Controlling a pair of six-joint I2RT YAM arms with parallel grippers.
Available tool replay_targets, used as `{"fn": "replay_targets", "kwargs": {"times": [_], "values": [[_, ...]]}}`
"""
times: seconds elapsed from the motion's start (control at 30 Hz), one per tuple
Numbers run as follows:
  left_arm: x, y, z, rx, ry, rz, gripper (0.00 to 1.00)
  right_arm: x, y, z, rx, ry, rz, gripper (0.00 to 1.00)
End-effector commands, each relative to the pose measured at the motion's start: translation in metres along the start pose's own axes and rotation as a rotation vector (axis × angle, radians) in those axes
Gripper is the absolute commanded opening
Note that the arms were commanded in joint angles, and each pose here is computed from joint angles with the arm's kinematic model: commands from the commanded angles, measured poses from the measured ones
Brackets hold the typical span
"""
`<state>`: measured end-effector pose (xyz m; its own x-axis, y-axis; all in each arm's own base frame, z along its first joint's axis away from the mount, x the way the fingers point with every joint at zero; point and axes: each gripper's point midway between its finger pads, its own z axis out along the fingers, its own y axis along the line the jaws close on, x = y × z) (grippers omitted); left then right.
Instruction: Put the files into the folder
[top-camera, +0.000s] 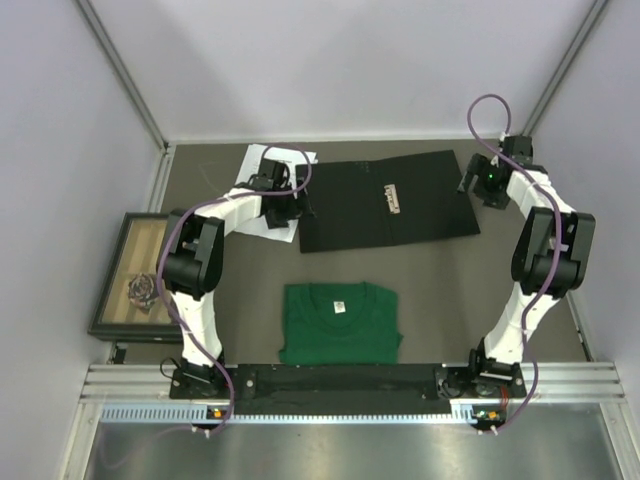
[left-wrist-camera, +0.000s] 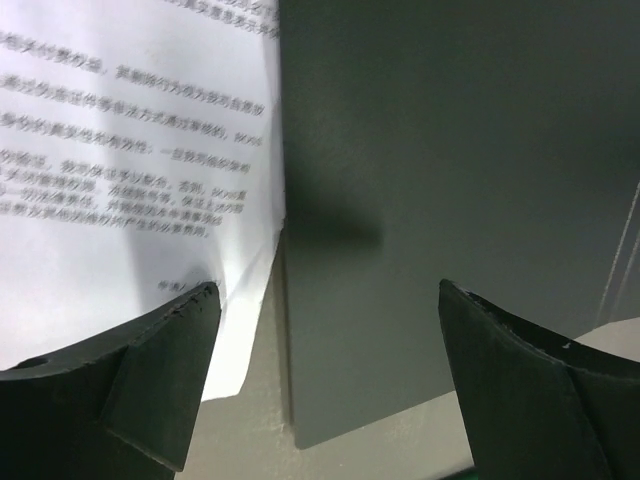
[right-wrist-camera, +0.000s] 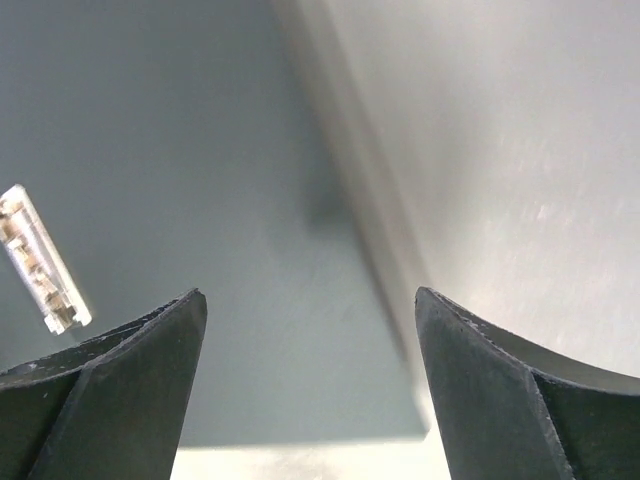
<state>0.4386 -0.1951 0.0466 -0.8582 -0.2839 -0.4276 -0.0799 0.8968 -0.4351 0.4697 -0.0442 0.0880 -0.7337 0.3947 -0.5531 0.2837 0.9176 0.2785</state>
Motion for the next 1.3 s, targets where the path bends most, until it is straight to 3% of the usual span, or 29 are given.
{"fn": "replay_targets", "kwargs": {"times": [0.0, 0.23, 0.43, 0.73, 0.9, 1.0, 1.03, 1.1, 1.13, 1.2, 1.27], "values": [[-0.005, -0.011, 0.009, 0.057, 0.012, 0.010, 0.92, -0.008, -0.014, 0.012, -0.069, 0.024, -0.040, 0.85], [0.014, -0.004, 0.016, 0.053, 0.058, 0.010, 0.89, -0.001, 0.001, 0.021, -0.217, 0.042, -0.002, 0.84], [0.019, -0.004, 0.017, 0.054, 0.065, 0.020, 0.88, 0.011, 0.009, 0.030, -0.285, 0.071, 0.036, 0.76], [0.025, -0.003, 0.018, 0.056, 0.077, 0.029, 0.88, 0.021, 0.000, 0.037, -0.242, 0.094, 0.045, 0.76], [0.023, -0.009, 0.015, 0.063, 0.066, 0.033, 0.87, 0.023, 0.008, 0.029, -0.277, 0.083, 0.088, 0.61], [0.020, -0.016, 0.008, 0.082, 0.045, 0.052, 0.88, 0.020, 0.008, 0.018, -0.267, 0.037, 0.105, 0.42], [0.017, -0.021, 0.005, 0.095, 0.029, 0.066, 0.89, 0.018, 0.009, 0.014, -0.270, 0.026, 0.116, 0.30], [0.016, -0.029, -0.001, 0.115, 0.015, 0.076, 0.89, 0.025, 0.008, 0.013, -0.277, 0.048, 0.135, 0.20], [0.015, -0.031, -0.003, 0.120, 0.013, 0.076, 0.89, 0.026, 0.007, 0.013, -0.273, 0.058, 0.143, 0.07], [0.012, -0.036, -0.009, 0.132, -0.002, 0.083, 0.89, 0.031, 0.001, 0.011, -0.240, 0.071, 0.152, 0.00], [0.009, -0.038, -0.013, 0.133, -0.014, 0.091, 0.90, 0.038, -0.008, 0.007, -0.193, 0.075, 0.157, 0.00]]}}
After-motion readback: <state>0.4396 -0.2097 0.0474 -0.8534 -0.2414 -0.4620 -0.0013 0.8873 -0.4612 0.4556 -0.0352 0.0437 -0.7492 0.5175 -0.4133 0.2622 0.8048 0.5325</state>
